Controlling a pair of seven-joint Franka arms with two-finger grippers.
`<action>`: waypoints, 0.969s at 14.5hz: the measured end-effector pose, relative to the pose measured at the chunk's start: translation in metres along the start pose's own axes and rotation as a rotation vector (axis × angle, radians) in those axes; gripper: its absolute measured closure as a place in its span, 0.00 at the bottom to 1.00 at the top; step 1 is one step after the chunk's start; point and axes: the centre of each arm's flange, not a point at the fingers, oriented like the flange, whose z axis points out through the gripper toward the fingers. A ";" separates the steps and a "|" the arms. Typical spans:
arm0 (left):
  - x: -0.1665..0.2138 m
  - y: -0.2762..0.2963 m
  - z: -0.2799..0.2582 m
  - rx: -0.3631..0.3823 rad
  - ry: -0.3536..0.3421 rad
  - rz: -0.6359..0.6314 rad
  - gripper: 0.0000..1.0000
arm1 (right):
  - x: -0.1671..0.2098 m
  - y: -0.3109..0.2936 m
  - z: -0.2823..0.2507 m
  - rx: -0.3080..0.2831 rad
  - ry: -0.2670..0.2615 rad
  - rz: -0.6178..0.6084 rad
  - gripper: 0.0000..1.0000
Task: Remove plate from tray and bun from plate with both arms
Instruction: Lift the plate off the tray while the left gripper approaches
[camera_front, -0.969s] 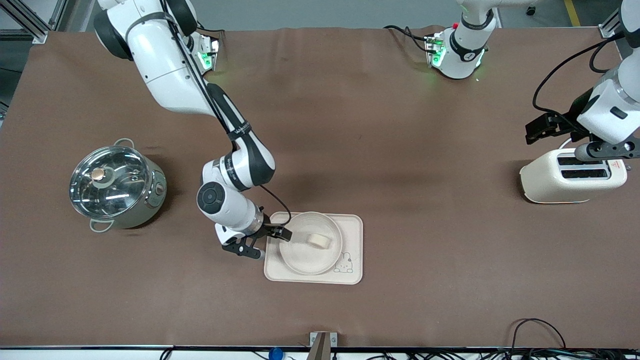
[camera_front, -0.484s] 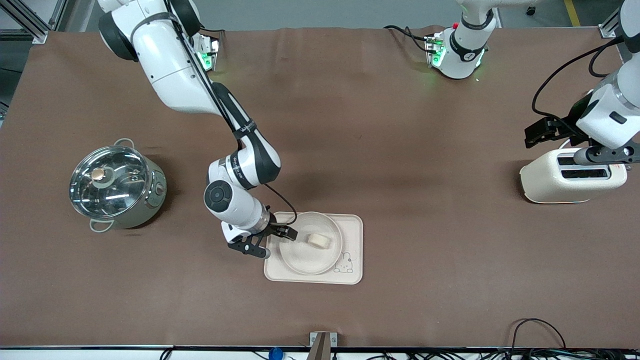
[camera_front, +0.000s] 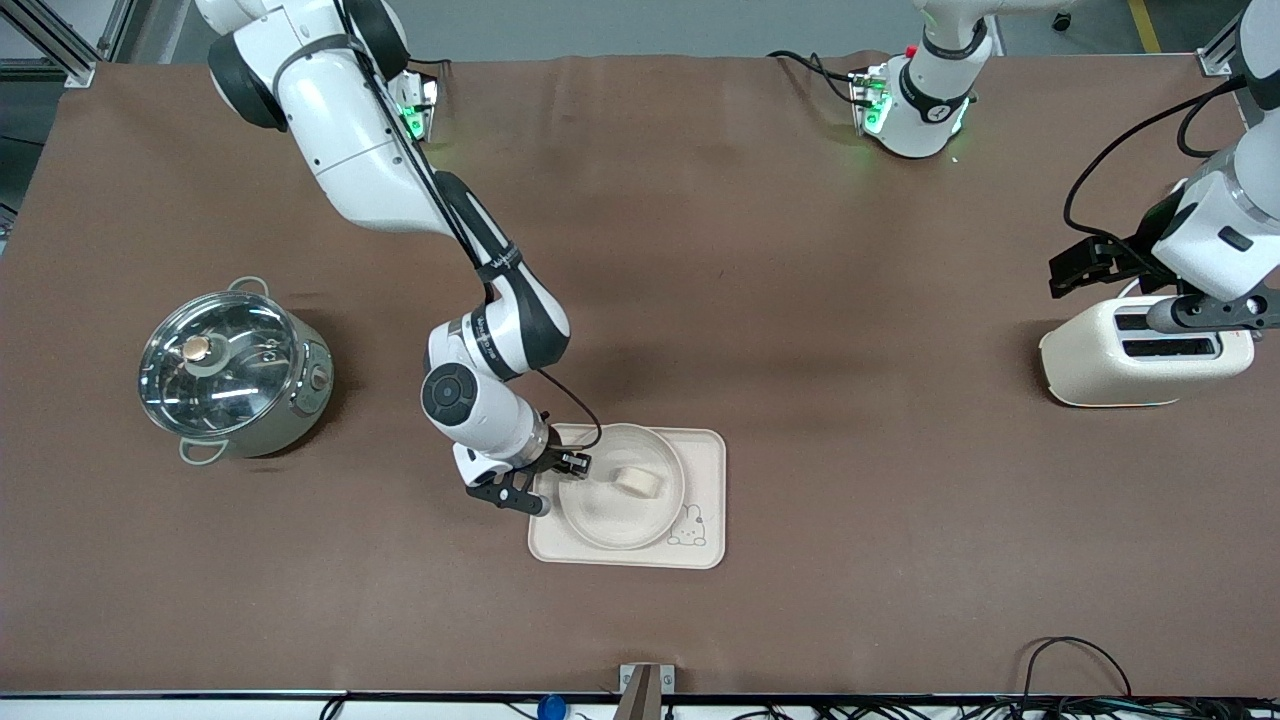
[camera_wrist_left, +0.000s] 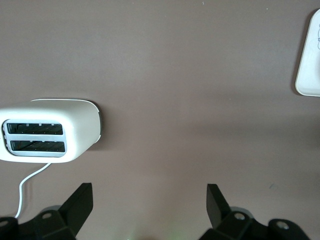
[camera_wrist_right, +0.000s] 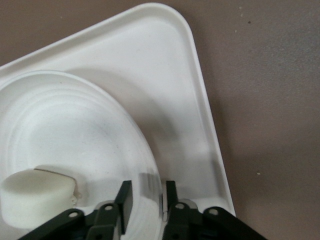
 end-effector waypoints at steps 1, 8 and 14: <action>0.000 0.000 0.000 0.000 0.000 0.000 0.00 | 0.001 0.000 -0.001 0.004 0.006 0.000 0.78; 0.000 0.000 0.000 0.000 0.000 0.000 0.00 | 0.007 -0.007 -0.013 0.023 0.032 -0.003 0.96; -0.004 0.011 -0.014 -0.003 0.026 0.009 0.00 | -0.001 -0.020 -0.032 0.034 0.034 -0.020 0.96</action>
